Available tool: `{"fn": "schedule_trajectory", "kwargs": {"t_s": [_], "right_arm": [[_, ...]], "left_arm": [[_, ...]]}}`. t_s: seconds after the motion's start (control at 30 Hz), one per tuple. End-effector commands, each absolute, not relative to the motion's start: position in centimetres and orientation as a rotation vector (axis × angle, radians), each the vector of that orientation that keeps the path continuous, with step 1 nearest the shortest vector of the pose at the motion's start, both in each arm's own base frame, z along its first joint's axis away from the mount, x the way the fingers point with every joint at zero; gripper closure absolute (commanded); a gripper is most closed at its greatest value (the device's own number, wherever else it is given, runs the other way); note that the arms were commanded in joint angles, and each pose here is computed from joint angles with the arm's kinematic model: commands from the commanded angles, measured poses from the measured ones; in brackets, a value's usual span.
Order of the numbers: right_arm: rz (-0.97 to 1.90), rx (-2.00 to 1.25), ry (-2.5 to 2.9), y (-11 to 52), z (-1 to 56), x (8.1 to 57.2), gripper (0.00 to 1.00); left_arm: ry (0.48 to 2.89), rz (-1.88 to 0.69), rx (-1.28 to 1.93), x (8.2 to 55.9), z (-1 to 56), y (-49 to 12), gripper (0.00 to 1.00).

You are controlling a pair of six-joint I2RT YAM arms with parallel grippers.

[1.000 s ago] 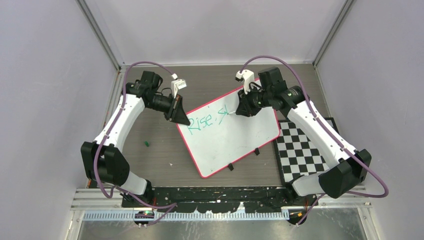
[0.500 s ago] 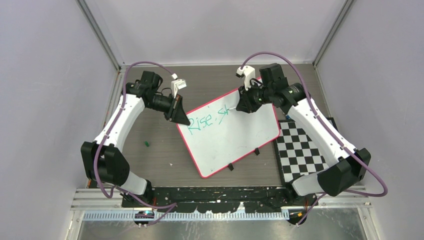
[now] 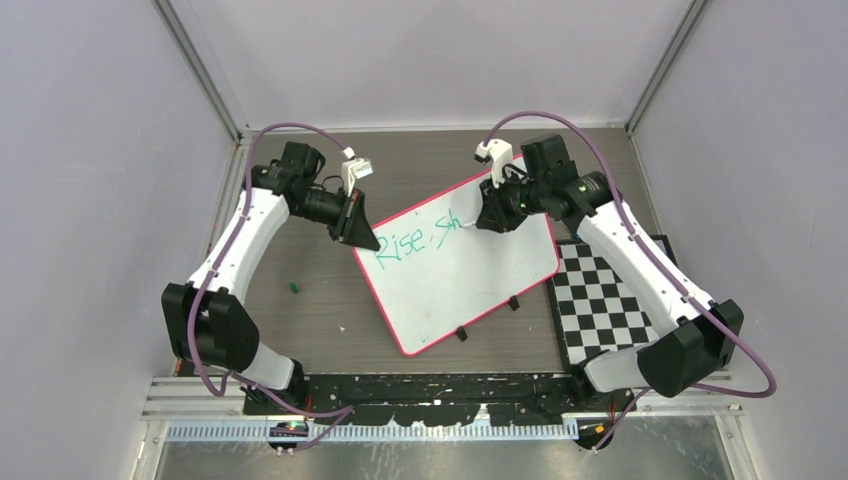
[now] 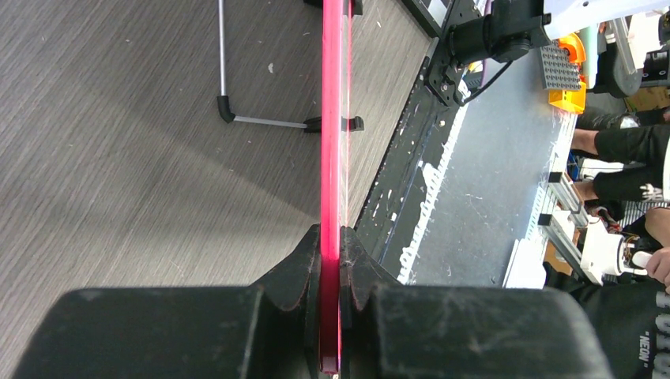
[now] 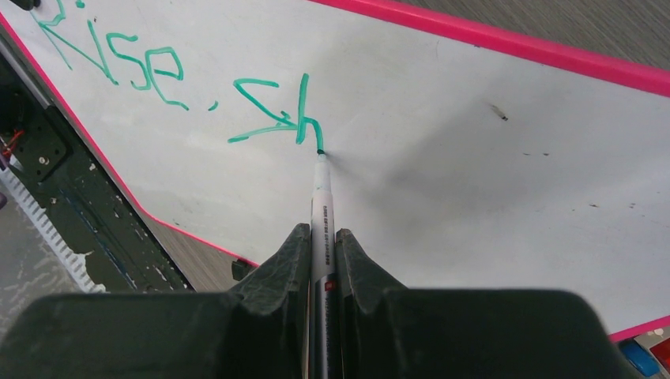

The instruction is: Write a sentence on the whiteboard

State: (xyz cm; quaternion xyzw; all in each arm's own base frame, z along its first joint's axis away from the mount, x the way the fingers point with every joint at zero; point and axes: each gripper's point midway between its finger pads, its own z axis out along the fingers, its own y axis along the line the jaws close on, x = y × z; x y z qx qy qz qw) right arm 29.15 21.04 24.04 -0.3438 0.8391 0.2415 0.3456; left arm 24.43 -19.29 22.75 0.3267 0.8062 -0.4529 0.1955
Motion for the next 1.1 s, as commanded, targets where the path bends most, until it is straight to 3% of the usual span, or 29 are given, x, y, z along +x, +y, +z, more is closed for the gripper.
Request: {"fn": "schedule_trajectory", "kwargs": {"t_s": [0.0, 0.43, 1.07], "right_arm": [[0.574, -0.901, 2.134, 20.6, 24.6, 29.9, 1.0], [0.626, -0.9, 2.035, 21.3, 29.5, 29.5, 1.0], [0.52, -0.883, 2.108, 20.4, 26.0, 31.2, 1.0]], "left_arm": [[2.219, -1.236, 0.987, 24.1, 22.6, -19.5, 1.0], [2.217, -1.239, 0.986, 24.1, 22.7, -19.5, 1.0], [2.219, -1.24, 0.986, 24.1, 22.5, -19.5, 1.0]]}}
